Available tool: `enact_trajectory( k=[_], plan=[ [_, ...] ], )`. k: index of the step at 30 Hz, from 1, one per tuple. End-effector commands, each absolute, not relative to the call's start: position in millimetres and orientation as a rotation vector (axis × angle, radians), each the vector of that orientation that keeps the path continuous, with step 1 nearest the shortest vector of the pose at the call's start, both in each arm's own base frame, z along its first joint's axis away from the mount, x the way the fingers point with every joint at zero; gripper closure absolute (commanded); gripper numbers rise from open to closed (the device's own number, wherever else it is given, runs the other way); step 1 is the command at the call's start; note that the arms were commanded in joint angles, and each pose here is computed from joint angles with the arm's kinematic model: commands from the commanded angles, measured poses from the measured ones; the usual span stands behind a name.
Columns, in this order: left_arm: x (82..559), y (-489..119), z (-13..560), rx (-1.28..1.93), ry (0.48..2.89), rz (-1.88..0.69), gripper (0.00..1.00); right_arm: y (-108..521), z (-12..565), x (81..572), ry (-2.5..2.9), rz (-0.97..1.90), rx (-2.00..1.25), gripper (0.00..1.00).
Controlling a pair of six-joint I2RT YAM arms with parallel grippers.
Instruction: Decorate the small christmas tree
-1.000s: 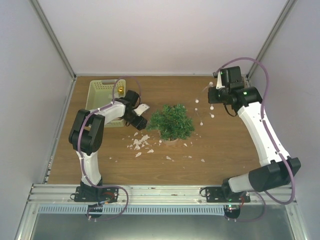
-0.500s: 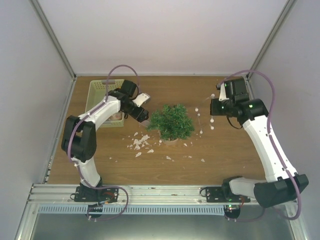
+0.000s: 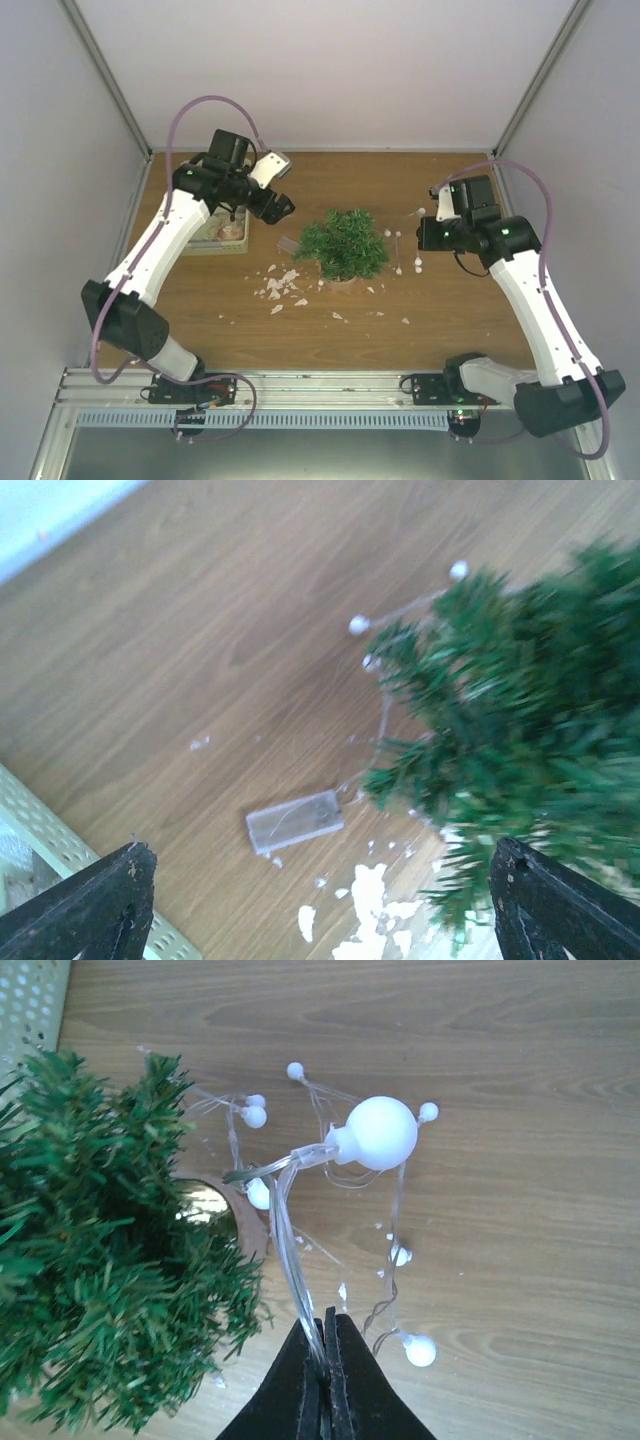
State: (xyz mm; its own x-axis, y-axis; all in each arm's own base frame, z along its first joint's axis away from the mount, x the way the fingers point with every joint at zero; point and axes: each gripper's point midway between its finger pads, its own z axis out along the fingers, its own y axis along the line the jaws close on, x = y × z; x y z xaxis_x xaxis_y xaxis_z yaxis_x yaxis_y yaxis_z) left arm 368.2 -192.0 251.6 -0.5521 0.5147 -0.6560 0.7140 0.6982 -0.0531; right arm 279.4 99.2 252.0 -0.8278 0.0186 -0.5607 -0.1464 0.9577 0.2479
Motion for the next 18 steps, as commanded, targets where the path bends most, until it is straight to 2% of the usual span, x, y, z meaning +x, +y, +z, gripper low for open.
enact_trajectory(
  k=[1,5,13,18],
  plan=[
    [333,-210,308,0.966,2.155,-0.564,0.09,109,255,257,2.526,0.470,-0.101,0.99],
    [312,-225,310,1.063,2.115,-0.566,0.07,108,261,246,2.511,0.491,-0.102,0.99],
    [219,-287,334,1.410,1.811,-0.864,0.01,114,252,229,2.541,0.548,-0.136,0.99],
    [192,-325,328,1.547,1.719,-0.918,0.01,112,239,215,2.600,0.548,-0.159,0.99]
  ],
)
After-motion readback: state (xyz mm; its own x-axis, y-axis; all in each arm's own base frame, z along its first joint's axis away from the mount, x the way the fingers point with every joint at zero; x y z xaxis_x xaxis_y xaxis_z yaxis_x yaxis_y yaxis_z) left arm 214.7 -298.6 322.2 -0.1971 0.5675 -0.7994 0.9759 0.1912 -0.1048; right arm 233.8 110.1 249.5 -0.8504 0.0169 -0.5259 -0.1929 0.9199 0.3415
